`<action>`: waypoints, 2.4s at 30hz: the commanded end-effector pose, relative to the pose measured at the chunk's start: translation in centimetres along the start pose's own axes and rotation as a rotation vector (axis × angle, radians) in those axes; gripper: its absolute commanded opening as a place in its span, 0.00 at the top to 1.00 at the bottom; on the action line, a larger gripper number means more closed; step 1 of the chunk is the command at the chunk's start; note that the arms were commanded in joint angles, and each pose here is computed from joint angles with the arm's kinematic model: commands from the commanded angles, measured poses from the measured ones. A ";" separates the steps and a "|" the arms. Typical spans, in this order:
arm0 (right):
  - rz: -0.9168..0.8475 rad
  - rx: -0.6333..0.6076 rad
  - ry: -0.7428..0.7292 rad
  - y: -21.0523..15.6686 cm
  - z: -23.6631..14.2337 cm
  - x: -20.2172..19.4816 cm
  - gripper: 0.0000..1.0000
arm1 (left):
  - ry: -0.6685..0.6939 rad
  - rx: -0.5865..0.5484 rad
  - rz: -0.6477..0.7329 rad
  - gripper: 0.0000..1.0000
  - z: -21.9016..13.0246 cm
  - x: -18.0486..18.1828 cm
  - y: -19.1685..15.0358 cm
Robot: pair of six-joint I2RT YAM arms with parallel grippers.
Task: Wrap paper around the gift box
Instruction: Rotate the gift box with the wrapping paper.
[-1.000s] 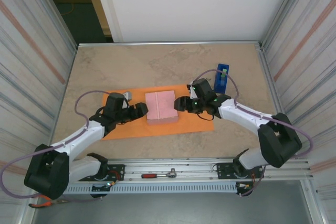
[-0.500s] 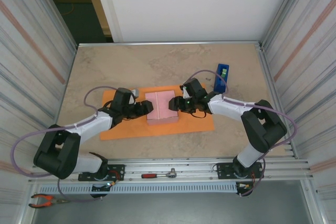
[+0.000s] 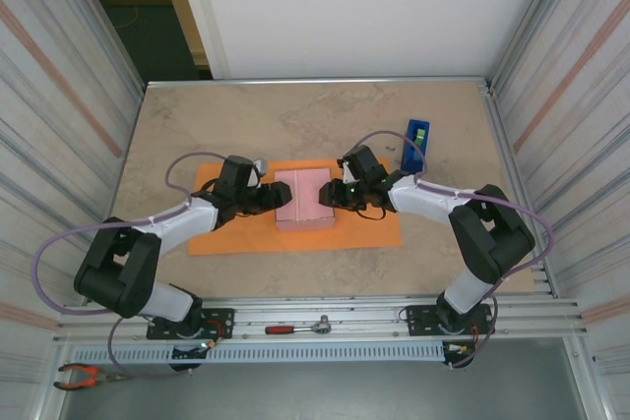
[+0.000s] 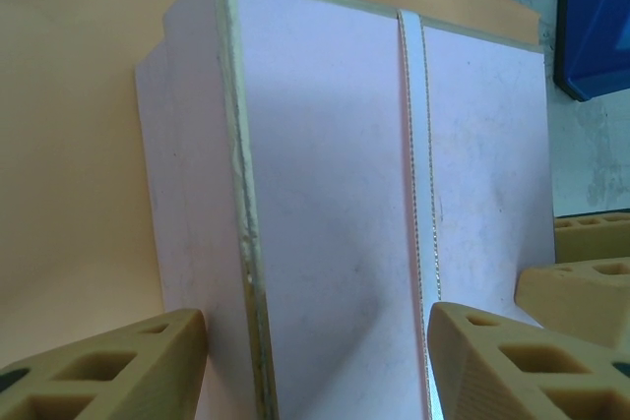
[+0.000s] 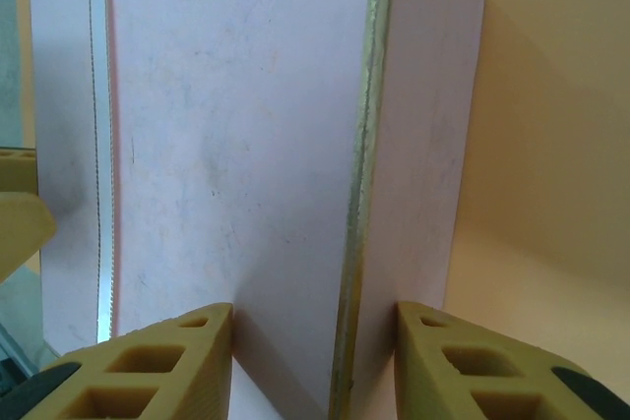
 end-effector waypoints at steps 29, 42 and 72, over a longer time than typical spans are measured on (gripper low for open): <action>0.002 -0.013 0.027 1.5 0.6 0.4 0.62 | -0.006 -0.007 0.066 0.36 0.8 -1.1 1.3; 0.009 -0.022 0.035 2.0 0.5 0.4 0.64 | -0.014 -0.007 0.074 0.34 0.6 -1.3 1.4; 0.008 -0.034 0.064 3.1 0.4 1.1 0.67 | -0.011 -0.005 0.072 0.33 0.6 -1.2 1.2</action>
Point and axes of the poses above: each hand's point on the last joint's axis, 136 mm out from that joint toward the fingers, its own z axis out along the fingers, its own x axis along the line the jaws close on, y = z × x, the point moved 9 cm from there along -z, back along the fingers, and after that the axes turned 6 degrees about -z, right-handed, at the moved point
